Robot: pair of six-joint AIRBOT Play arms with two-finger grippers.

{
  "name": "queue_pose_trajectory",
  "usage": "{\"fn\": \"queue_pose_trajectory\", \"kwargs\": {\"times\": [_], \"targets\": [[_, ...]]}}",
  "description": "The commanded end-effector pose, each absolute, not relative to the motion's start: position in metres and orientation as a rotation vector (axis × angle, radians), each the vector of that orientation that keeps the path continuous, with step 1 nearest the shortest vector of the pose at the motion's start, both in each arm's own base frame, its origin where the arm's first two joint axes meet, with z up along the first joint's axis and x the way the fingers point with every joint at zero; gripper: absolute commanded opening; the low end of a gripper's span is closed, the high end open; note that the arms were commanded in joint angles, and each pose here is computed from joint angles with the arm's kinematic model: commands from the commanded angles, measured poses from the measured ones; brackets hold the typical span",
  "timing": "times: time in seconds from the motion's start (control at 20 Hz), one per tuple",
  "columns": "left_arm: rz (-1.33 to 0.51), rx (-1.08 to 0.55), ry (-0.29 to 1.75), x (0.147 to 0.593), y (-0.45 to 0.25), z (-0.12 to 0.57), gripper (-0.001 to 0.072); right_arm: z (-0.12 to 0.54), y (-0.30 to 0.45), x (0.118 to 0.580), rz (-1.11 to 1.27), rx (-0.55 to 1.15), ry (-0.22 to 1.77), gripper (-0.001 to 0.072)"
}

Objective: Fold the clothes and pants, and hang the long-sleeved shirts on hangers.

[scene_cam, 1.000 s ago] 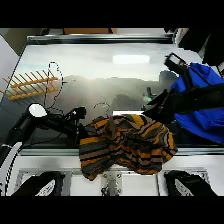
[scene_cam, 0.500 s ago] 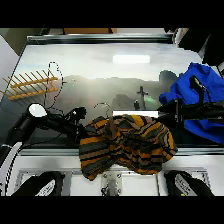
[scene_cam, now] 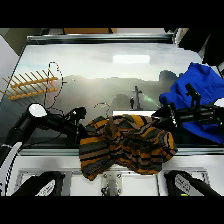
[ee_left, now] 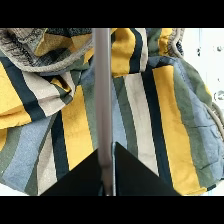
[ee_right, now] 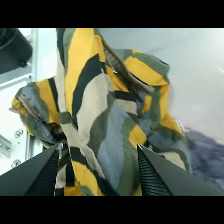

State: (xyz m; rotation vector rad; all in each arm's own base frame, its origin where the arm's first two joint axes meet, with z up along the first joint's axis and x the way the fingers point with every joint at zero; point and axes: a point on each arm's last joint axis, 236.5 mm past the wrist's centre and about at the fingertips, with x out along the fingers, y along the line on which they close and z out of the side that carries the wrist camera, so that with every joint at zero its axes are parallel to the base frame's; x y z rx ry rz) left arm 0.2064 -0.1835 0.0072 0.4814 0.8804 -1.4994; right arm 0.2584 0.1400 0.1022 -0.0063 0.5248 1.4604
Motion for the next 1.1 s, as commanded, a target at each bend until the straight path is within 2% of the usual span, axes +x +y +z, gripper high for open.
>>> {"fn": "queue_pose_trajectory", "kwargs": {"times": [0.0, 0.4, 1.05], "targets": [[-1.500, 0.482, 0.880, 0.206, -0.183, 0.007, 0.0012, 0.098, 0.155, 0.256, 1.519, 0.028, 0.508, 0.0521], [-1.500, 0.482, 0.880, 0.206, -0.183, 0.007, 0.0012, 0.084, 0.189, 0.258, 1.581, 0.052, 0.529, 0.0521], [-1.500, 0.482, 0.881, 0.206, -0.183, 0.007, 0.0012, 0.083, 0.192, 0.257, 1.586, 0.049, 0.533, 0.0520]]}}
